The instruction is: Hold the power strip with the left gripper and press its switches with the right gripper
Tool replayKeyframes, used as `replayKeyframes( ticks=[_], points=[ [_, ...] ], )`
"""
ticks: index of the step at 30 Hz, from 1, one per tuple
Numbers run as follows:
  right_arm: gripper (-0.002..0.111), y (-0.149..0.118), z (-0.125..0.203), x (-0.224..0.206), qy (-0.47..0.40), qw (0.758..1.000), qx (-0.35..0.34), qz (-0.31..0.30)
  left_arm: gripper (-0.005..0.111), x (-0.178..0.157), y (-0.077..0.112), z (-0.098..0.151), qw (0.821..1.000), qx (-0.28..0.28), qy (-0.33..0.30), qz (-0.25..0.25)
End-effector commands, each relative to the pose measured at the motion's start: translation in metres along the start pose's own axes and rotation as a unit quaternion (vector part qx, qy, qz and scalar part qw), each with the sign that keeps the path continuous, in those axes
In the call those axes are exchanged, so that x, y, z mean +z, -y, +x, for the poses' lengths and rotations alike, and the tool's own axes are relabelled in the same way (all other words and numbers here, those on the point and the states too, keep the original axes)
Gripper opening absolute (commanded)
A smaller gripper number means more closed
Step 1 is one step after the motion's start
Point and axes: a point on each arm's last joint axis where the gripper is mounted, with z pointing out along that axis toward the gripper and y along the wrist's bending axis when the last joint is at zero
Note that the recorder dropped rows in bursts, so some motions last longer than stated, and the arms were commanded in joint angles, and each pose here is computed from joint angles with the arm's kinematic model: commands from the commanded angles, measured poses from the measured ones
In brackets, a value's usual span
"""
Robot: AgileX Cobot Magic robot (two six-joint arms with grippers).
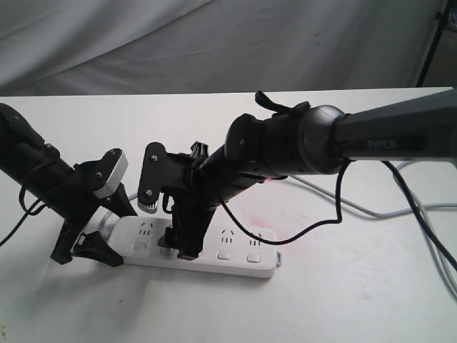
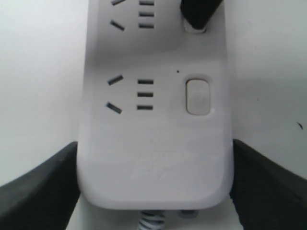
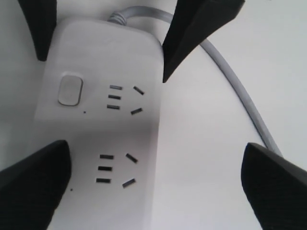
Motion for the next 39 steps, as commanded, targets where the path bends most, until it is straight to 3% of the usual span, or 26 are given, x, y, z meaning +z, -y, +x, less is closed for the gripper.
replayKeyframes(
  ticks=[1,18,27,39],
  points=[
    [0.088,-0.015,0.014,0.012,-0.039,0.997,-0.048,-0.052,0.000,0.001,0.001,-0.002,1.000,0.000,0.001,0.001],
    [0.088,-0.016,0.015,0.022,-0.037,0.998,-0.043,-0.037,0.000,0.001,0.001,-0.002,1.000,0.000,0.001,0.001],
    [0.088,-0.006,-0.010,-0.011,0.016,1.000,0.001,-0.007,0.000,0.001,0.001,-0.002,1.000,0.000,0.001,0.001],
    [0.088,-0.004,-0.016,-0.020,0.030,1.000,0.010,0.000,0.000,0.001,0.001,-0.002,1.000,0.000,0.001,0.001]
  ],
)
